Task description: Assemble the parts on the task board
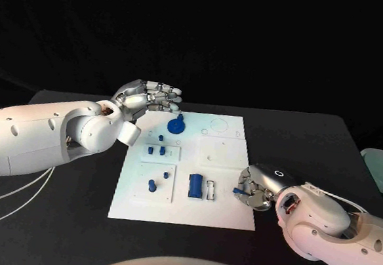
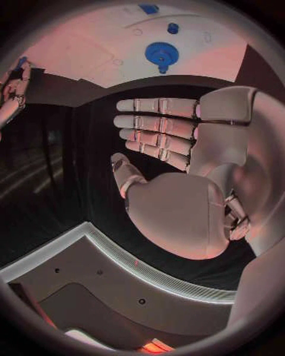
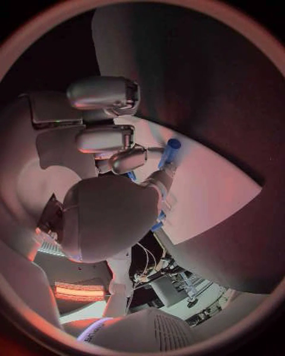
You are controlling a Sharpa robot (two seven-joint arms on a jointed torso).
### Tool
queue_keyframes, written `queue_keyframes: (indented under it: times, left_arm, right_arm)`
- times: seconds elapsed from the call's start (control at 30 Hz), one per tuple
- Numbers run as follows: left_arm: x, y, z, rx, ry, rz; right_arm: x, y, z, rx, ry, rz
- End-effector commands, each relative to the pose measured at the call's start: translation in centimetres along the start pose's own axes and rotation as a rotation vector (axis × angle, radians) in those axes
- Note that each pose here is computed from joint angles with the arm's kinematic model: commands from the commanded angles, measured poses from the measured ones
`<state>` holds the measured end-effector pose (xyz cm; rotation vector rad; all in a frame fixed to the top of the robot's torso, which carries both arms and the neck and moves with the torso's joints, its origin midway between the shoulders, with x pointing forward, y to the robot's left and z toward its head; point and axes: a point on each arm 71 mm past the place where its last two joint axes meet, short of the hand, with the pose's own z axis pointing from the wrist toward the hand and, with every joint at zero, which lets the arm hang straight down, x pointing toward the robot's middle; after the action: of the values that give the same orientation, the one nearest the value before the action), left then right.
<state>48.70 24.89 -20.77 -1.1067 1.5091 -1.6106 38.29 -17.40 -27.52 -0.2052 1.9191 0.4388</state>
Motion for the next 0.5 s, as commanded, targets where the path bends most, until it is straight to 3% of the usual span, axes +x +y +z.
queue_keyframes:
  times: [0.03,0.23,0.5]
  left_arm:
    - [0.24,-0.08,0.04,0.006,0.018,-0.003]
    - [0.25,-0.07,0.06,0.006,0.018,-0.003]
    - [0.31,-0.06,0.1,0.006,0.02,-0.004]
  right_arm:
    - [0.9,-0.7,-0.3,0.059,0.015,0.043]
    - [0.0,-0.4,-0.3,0.065,-0.037,0.184]
    - [-0.4,1.4,0.2,0.048,-0.044,0.337]
